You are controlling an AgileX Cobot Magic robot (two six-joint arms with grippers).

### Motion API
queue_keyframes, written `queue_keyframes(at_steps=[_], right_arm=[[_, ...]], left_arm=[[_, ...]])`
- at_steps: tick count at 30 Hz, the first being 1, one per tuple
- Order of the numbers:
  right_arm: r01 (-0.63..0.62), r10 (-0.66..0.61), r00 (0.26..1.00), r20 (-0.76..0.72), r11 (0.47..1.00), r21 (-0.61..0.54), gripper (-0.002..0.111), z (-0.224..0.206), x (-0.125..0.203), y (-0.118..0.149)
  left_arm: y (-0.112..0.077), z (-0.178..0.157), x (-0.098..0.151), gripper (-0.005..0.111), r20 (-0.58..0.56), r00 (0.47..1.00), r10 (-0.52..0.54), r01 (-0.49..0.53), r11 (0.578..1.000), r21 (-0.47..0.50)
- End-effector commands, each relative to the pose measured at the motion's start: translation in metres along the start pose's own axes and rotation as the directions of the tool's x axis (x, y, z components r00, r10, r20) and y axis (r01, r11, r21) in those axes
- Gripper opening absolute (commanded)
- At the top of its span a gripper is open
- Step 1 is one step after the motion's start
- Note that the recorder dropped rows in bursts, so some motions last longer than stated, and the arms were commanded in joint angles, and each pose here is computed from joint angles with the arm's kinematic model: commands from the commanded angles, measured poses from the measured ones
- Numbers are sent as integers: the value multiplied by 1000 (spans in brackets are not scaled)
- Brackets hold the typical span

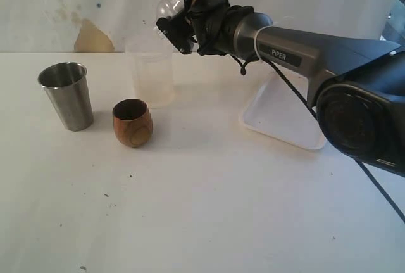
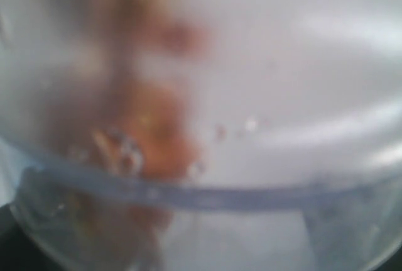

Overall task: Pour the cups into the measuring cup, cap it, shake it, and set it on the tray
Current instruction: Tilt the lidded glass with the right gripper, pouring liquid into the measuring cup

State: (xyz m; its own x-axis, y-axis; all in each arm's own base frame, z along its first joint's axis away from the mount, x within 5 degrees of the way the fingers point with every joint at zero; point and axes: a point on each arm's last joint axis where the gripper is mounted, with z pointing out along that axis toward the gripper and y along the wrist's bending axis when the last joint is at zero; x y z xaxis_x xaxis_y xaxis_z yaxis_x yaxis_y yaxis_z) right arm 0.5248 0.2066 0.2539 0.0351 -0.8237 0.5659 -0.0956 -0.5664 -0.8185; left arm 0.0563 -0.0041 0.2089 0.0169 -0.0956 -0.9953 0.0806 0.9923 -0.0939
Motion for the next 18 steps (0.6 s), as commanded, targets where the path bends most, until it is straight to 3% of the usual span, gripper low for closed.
queue_keyframes(at_steps=[1, 18], right_arm=[[6, -5, 1000, -25, 1000, 26, 0, -3, 9, -11], [4, -4, 1000, -10, 999, 33, 0, -3, 8, -12]], left_arm=[[0, 0, 1, 105, 2, 1000, -2, 2, 1000, 6], [0, 0, 1, 105, 2, 1000, -2, 2, 1000, 6]])
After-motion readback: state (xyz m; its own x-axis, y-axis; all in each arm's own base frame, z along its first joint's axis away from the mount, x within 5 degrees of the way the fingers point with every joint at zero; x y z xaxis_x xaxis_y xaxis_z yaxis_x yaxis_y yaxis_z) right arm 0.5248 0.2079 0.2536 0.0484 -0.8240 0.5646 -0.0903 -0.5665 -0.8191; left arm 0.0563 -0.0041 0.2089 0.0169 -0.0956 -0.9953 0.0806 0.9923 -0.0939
